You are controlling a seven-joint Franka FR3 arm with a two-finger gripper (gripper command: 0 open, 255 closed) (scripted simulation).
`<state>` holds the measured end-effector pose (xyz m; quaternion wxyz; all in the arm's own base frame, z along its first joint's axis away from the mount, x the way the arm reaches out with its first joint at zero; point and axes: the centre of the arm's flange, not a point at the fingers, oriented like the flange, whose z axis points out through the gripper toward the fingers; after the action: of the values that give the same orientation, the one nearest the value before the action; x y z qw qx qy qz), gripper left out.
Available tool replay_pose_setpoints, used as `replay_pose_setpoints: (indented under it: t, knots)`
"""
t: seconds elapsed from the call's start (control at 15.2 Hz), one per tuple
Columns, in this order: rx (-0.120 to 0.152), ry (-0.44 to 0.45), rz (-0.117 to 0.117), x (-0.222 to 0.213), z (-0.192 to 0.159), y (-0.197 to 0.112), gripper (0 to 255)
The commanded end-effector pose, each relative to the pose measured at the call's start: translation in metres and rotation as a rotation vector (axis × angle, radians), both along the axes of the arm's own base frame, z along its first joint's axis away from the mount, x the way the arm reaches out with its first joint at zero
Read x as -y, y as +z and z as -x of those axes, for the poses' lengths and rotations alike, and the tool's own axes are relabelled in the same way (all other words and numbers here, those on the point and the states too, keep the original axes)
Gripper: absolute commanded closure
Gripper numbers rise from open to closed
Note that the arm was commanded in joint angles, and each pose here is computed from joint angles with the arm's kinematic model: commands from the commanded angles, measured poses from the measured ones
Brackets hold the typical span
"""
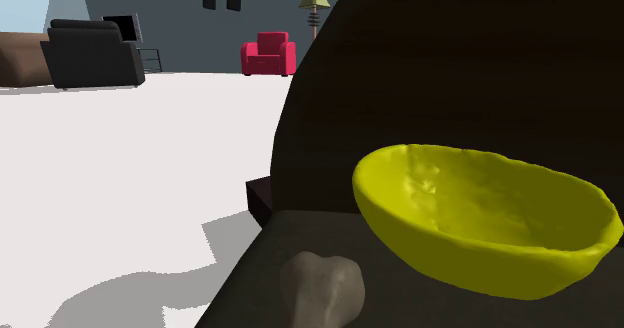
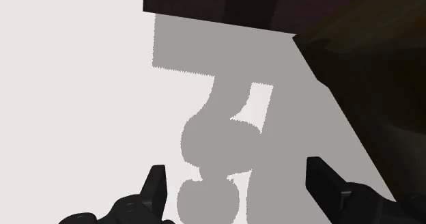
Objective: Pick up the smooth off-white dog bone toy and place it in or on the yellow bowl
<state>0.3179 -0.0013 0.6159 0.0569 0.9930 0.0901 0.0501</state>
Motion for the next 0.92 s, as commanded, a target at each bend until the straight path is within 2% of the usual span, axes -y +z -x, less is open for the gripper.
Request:
replay_pose_setpoints:
  t: [0.0, 0.86]
  knots:
    - [0.000, 0.000, 0.000, 0.000, 0.000, 0.000, 0]
    - [-0.062, 0.194, -0.025, -0.135, -0.084, -0.058, 0]
